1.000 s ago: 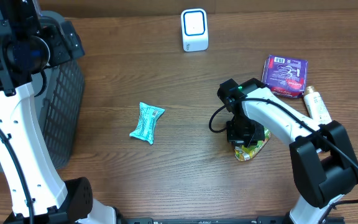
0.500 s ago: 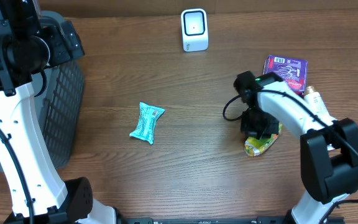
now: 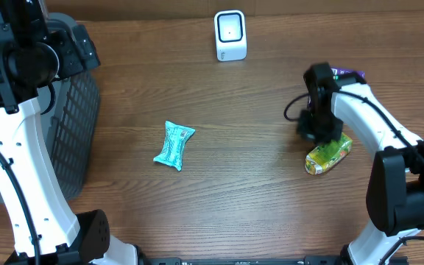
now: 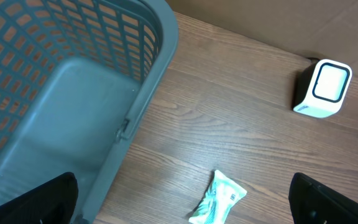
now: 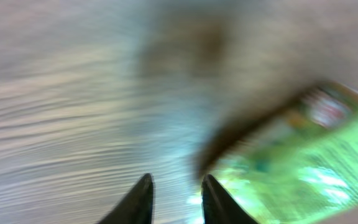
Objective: Scan the item barcode
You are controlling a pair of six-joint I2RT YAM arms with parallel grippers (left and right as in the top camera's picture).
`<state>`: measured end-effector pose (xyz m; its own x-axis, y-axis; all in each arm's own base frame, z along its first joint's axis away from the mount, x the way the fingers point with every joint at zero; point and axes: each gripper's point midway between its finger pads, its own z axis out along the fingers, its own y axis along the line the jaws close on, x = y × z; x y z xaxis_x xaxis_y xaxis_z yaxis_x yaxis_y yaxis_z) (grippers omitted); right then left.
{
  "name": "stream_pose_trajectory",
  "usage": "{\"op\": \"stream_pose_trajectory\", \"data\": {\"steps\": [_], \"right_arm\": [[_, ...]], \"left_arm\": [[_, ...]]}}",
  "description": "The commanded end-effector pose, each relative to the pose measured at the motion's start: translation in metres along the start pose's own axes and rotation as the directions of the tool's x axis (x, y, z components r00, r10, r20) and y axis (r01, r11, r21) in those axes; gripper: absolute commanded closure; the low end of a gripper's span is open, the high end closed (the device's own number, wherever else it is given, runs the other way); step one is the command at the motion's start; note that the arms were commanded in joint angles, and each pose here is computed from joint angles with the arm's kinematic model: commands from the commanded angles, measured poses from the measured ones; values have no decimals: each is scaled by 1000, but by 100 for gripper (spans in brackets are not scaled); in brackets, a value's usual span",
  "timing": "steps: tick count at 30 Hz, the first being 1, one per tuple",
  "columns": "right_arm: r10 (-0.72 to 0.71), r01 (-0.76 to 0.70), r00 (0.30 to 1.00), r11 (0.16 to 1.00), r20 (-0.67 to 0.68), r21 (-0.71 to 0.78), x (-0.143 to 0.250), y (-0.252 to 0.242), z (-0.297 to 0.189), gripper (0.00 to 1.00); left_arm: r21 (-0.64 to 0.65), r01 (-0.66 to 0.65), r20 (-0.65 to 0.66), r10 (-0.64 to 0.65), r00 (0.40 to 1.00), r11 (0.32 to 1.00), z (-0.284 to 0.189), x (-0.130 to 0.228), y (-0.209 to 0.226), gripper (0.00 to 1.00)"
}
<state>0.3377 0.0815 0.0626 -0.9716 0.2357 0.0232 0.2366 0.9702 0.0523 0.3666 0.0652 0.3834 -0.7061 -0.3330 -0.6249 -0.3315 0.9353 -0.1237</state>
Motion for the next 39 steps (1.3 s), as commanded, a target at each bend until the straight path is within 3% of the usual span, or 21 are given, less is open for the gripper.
{"op": "stream_pose_trajectory", "data": {"steps": [1, 2, 4, 5, 10, 13, 20, 31, 39], "right_arm": [[-152, 158, 987, 934, 43, -320, -1, 84, -39, 67], [-172, 179, 984, 914, 51, -365, 1, 97, -43, 64], [-208, 216, 976, 856, 69, -470, 9, 130, -51, 45], [-195, 204, 978, 846, 70, -493, 11, 141, -51, 41], [-192, 239, 971, 790, 144, -564, 21, 197, -50, 45], [-189, 260, 965, 768, 180, -585, 35, 229, -51, 32], [-127, 246, 960, 810, 251, -533, 56, 261, -38, 27], [-154, 223, 973, 825, 174, -520, 89, 295, 23, 35], [-142, 176, 984, 838, 106, -516, 99, 299, 49, 54]], "left_arm": [[9, -7, 18, 7, 1000, 1000, -5, -3, -2, 0], [9, -8, 18, 8, 1000, 1000, -5, -3, -2, 0], [9, -7, 18, 7, 1000, 1000, -5, -3, -2, 0], [9, -8, 18, 8, 1000, 1000, -5, -3, -2, 1], [9, -7, 18, 7, 1000, 1000, -5, -3, -2, 0], [9, -8, 18, 8, 1000, 1000, -5, -3, -2, 0], [9, -7, 18, 7, 1000, 1000, -5, -3, -2, 0], [9, -8, 18, 8, 1000, 1000, -5, -3, -2, 0], [9, -8, 18, 8, 1000, 1000, -5, -3, -2, 0]]}}
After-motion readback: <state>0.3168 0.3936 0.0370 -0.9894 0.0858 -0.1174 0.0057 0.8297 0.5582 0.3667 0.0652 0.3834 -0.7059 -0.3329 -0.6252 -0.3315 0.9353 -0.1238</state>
